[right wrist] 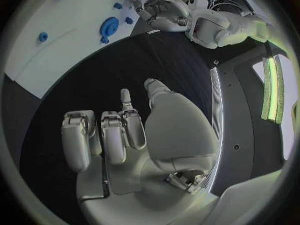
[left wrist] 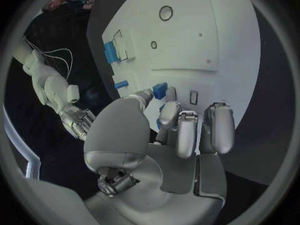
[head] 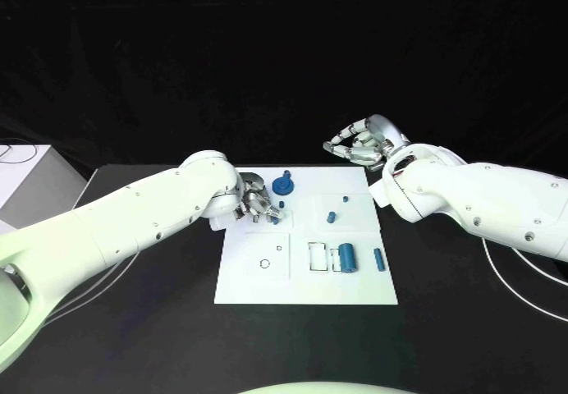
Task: Assemble the parts on the task board
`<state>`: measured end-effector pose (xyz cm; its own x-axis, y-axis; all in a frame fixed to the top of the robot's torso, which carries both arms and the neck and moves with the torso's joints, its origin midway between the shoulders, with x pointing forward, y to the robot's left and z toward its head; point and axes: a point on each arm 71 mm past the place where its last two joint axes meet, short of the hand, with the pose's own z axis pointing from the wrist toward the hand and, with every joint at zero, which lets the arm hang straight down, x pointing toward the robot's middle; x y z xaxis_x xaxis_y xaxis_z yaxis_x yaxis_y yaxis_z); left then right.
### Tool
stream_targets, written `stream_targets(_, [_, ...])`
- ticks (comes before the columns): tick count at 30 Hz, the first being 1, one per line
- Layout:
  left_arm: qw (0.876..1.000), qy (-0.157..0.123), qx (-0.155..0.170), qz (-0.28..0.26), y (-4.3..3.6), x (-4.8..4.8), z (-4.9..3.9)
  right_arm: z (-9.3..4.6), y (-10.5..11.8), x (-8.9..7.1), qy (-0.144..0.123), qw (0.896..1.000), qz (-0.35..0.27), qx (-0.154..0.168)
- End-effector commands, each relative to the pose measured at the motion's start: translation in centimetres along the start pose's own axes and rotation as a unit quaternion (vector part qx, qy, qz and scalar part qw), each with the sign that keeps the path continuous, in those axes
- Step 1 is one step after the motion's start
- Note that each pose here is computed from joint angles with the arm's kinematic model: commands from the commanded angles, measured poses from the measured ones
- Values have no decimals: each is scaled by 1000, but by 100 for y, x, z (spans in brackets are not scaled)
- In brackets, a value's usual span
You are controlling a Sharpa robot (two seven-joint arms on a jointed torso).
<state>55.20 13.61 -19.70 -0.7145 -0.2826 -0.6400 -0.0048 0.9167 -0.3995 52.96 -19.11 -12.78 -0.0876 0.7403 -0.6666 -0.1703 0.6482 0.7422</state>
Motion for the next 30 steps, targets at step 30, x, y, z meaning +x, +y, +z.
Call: stream_targets(30, [999,16,16,-37,-6,25,-35,14,10,32,9,1000,-6,-3])
